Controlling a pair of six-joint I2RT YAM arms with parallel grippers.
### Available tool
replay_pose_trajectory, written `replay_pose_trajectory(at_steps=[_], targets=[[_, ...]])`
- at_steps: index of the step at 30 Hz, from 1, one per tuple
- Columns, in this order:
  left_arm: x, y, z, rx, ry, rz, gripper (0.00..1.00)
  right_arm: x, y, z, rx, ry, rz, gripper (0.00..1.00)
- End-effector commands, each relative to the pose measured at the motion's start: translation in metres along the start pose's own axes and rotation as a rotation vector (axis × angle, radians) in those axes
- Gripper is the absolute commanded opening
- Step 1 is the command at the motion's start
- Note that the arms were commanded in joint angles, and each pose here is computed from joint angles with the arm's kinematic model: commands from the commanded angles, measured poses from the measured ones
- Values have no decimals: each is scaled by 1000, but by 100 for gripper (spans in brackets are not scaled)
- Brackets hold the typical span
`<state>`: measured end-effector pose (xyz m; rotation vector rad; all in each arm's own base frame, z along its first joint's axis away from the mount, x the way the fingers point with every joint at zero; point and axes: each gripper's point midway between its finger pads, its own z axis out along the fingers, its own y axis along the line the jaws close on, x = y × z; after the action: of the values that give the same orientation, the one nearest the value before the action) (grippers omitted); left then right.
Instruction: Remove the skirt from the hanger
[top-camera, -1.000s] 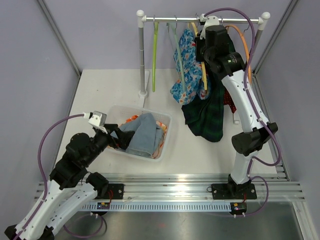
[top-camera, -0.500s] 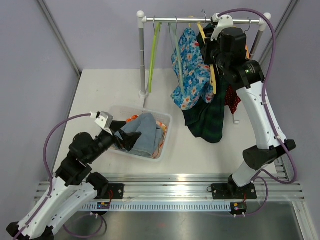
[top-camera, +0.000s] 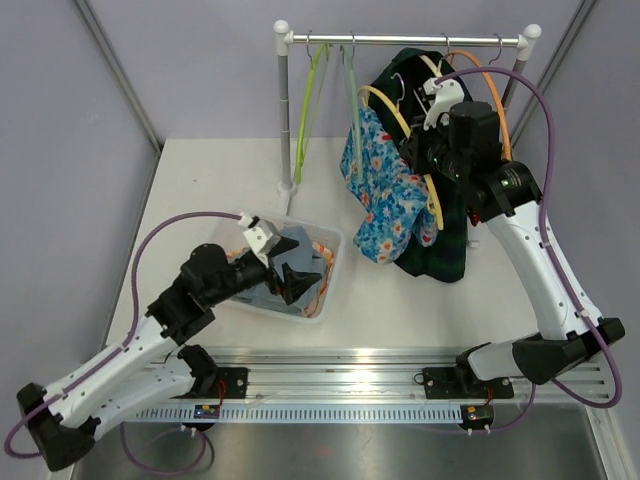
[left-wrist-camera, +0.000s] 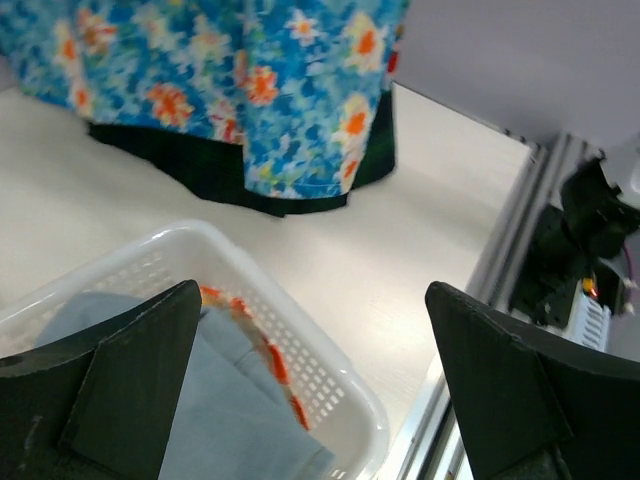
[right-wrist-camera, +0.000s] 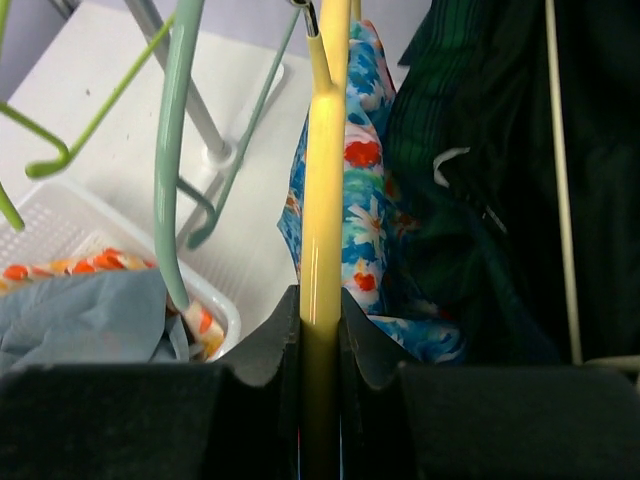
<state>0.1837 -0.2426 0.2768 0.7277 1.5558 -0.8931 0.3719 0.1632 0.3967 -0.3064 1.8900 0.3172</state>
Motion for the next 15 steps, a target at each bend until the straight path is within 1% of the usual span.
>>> replay_pose_trajectory(at_steps=[1,2,3,4,5,6,7,8,10,11,12,13,14,15], targets=[[-38,-23,20,56,-91,130,99,-29,13,-24,-65,-147,-2,0],[-40,-39,27,95,-87,153,99,-29,14,-31,-75,-157,-1,0],[-34,-37,38,70,-61,175,99,-24,14,-32,-76,-149,0,0],[-35,-42,45,71,-62,180,99,-14,14,-31,-76,-128,0,0],[-31,-49,55,73,-49,187,99,-13,13,-38,-78,-137,0,0],[-38,-54,56,76,-75,195,99,-9,13,-40,-78,-132,7,0],[-36,-59,68,81,-76,201,99,3,12,-38,-77,-109,8,0],[-36,-73,73,108,-84,207,99,4,12,-46,-77,-116,11,0],[-34,-84,95,107,-84,219,99,19,11,-47,-75,-83,16,0],[-28,-97,103,124,-71,229,99,20,11,-53,-80,-87,19,0],[-39,-101,111,99,-96,229,99,30,11,-54,-81,-65,21,0],[-36,-106,119,97,-89,233,99,33,10,-56,-83,-60,25,0],[-14,-113,136,101,-37,246,99,33,12,-63,-93,-68,27,0],[-12,-113,143,82,-32,247,99,39,11,-65,-91,-55,28,0]])
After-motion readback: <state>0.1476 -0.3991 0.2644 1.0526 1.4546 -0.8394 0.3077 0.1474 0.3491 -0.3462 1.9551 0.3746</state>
